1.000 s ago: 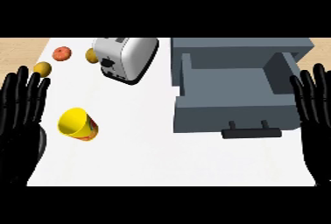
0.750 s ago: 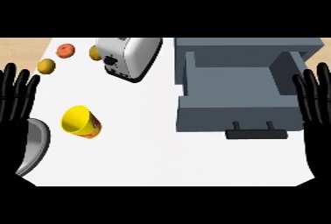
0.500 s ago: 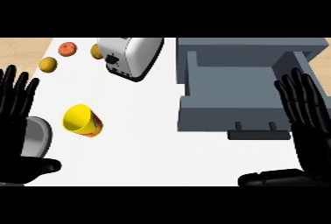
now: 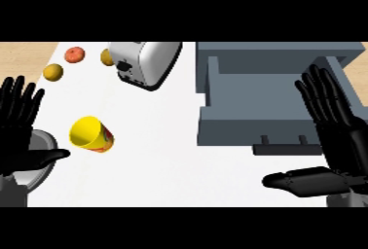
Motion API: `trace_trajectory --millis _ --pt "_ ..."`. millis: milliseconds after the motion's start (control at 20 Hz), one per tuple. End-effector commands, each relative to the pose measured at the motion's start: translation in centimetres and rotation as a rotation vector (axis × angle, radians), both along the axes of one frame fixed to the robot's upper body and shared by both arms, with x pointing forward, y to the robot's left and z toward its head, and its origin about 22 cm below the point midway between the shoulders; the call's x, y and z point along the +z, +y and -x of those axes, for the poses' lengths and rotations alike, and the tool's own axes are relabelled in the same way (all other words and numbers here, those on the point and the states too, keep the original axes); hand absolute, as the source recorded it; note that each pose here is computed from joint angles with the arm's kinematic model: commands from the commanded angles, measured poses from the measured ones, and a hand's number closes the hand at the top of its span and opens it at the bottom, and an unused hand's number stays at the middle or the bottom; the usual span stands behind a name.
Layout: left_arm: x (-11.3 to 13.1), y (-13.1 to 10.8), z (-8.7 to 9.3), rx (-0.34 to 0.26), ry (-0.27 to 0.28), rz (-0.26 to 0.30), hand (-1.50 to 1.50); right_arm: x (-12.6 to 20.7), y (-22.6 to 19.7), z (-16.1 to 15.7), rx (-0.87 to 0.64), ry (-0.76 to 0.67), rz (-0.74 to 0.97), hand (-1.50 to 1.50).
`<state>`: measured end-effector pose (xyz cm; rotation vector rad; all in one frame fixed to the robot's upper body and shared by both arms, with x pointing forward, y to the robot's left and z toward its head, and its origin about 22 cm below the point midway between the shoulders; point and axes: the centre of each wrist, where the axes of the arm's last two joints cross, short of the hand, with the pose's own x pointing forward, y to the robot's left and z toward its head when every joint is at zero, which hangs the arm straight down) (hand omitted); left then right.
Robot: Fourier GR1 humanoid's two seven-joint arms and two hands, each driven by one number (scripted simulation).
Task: Pick up the cup, place it into the drawer and close the drawer
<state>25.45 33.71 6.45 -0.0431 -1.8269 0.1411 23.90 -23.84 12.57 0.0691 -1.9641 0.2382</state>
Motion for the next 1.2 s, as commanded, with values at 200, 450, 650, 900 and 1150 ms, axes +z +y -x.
trace_trajectory --millis 200,450,650,900,1150 --pt "-5.1 2.1 -1.6 0.044 0.104 -0.027 -1.50 1.3 -1.7 -0.9 0.035 -0.033 0.011 -1.50" --pt "-10.7 2.5 0.5 0.100 0.151 -0.033 -1.50 1.0 -1.7 -1.7 0.001 -0.039 0.013 -1.50" --pt "-12.0 4.2 -0.1 0.102 0.182 -0.035 -1.50 1.1 -1.2 -2.8 -0.001 -0.040 0.032 -1.50" --pt "-14.1 6.2 0.3 0.109 0.206 -0.041 -1.50 0.6 -1.5 -4.1 0.012 -0.028 0.030 -1.50" --pt "-16.7 5.7 0.3 0.124 0.224 -0.056 -1.50 0.3 -1.0 -2.6 0.001 -0.031 0.022 -1.50"
